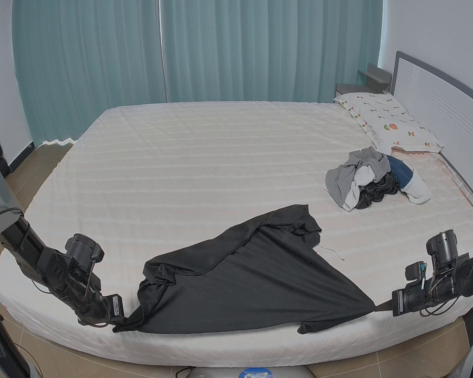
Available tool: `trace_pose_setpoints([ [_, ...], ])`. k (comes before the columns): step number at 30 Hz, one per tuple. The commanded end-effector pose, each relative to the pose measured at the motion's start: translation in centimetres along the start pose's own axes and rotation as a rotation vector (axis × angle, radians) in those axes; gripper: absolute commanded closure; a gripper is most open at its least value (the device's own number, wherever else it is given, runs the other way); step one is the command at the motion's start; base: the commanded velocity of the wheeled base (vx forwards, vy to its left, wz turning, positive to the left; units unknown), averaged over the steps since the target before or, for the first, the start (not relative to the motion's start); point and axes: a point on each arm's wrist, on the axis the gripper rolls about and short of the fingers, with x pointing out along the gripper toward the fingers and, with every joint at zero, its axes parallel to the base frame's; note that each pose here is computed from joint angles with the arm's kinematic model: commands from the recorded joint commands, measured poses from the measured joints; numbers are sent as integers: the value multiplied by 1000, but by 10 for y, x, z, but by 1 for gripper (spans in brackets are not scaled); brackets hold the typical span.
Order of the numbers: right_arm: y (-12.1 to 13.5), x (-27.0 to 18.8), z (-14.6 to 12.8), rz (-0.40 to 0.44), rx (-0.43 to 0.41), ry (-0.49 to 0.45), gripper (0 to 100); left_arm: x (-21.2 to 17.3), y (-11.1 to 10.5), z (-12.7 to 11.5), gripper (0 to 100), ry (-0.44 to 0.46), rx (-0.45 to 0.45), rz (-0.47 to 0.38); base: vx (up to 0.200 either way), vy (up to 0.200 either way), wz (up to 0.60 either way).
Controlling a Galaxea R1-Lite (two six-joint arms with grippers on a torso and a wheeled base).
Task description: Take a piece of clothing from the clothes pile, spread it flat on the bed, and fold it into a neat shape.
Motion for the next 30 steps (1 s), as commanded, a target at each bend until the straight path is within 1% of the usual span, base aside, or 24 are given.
trace_pose_setpoints([
  [1, -15, 29, -17, -62, -38, 147, 100, 14, 1, -1, 100, 49, 1, 20, 0, 0, 0],
  [3, -16, 32, -17, -68, -38, 149, 100, 16, 1, -1, 100, 56, 1, 23, 0, 0, 0],
  [4, -16, 35, -16, -66, -40, 144, 100, 22, 1, -2, 0, 72, 5, 31, 0, 0, 0],
  [5, -17, 37, -16, -67, -40, 145, 0, 24, 0, -3, 0, 76, 10, 39, 0, 0, 0],
  [10, -19, 42, -14, -66, -36, 119, 0, 24, -4, -2, 0, 59, 10, 27, 0, 0, 0],
  [11, -18, 43, -12, -63, -9, 97, 0, 24, -5, 0, 0, 40, 8, 14, 0, 0, 0],
  [12, -18, 43, -12, -63, -6, 94, 0, 24, -5, 0, 0, 37, 8, 13, 0, 0, 0],
  [13, -18, 43, -9, -60, 13, 56, 0, 24, -5, 3, 0, 13, -3, -1, 0, 0, 0],
  [16, -16, 43, -2, -49, 44, -6, 0, 25, -7, 8, 0, -22, -37, -22, 0, 0, 0],
  [17, -16, 43, -2, -49, 44, -6, 0, 25, -7, 8, 0, -22, -37, -22, 0, 0, 0],
  [18, -12, 46, 1, -36, 80, -31, 0, 24, -9, 12, 0, -58, -49, -53, 0, 0, 0],
  [19, -10, 48, 1, -29, 98, -34, 0, 24, -9, 11, 0, -69, -48, -64, 0, 0, 0],
  [20, -10, 48, 1, -29, 98, -34, 0, 24, -9, 11, 0, -69, -48, -64, 0, 0, 0],
  [21, -8, 55, 1, -18, 133, -37, 0, 24, -9, 11, 0, -88, -37, -77, 0, 0, 0],
  [25, -7, 65, 3, 1, 172, -77, 0, 24, -10, 14, 0, -122, -47, -106, 0, 0, 0],
  [26, -6, 65, 4, 10, 188, -96, 0, 25, -10, 14, 0, -125, -62, -116, 0, 0, 0],
  [28, -3, 66, 9, 29, 227, -139, 0, 23, -11, 17, 0, -132, -99, -166, 0, 0, 0],
  [30, 0, 66, 14, 55, 279, -185, 0, 17, -9, 22, 0, -141, -145, -257, 0, 0, 0],
])
